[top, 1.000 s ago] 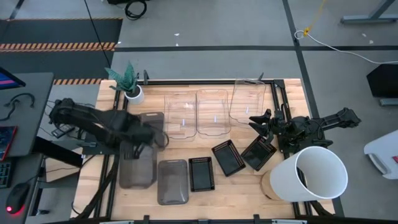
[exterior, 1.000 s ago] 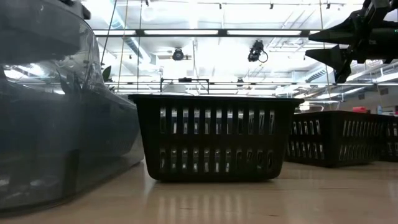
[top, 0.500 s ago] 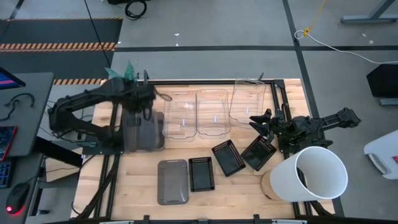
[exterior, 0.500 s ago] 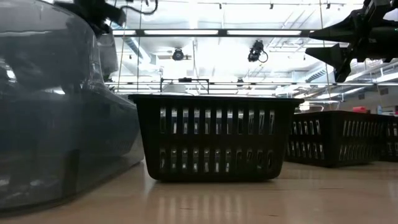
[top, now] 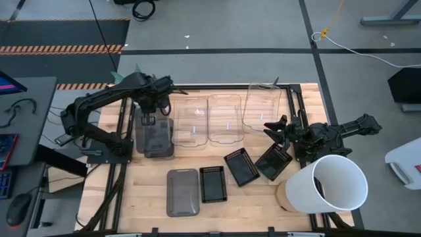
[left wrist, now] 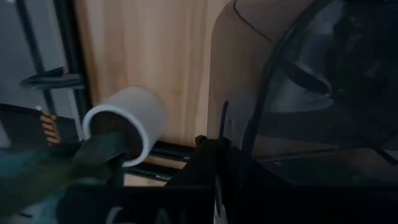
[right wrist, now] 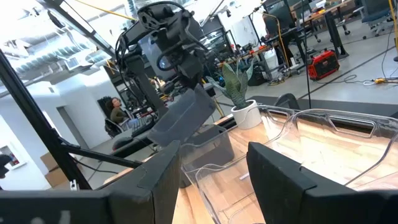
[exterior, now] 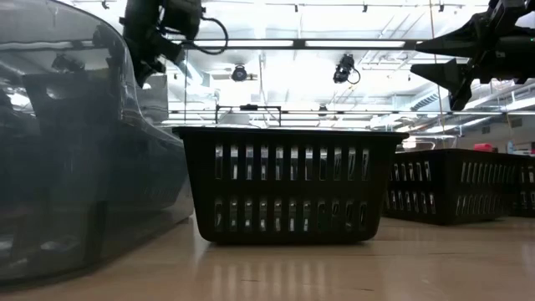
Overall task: Stack baskets by color
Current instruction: Stack the left gray bin on the top gray bin
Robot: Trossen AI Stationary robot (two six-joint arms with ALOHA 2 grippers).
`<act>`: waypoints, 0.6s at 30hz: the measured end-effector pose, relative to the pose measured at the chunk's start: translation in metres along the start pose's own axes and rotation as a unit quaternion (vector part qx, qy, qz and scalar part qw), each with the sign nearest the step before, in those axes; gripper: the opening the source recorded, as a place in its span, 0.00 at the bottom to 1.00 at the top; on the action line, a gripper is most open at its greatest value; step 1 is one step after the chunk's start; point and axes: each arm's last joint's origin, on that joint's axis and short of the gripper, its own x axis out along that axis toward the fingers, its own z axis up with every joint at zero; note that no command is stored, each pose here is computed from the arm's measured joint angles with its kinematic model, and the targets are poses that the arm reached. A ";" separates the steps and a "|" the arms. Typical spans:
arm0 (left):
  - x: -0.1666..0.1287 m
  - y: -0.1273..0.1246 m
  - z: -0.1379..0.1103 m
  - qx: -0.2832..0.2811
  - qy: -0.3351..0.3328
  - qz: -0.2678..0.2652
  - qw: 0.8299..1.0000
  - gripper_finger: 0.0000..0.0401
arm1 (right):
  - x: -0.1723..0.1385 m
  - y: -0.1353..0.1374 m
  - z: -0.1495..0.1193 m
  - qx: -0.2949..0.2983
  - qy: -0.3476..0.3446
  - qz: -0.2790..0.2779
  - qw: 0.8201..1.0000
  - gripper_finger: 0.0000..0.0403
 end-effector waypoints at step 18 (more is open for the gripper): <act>0.039 -0.010 0.021 0.037 0.077 -0.073 0.994 0.01 | 0.000 0.000 0.000 0.000 0.000 0.000 1.000 0.47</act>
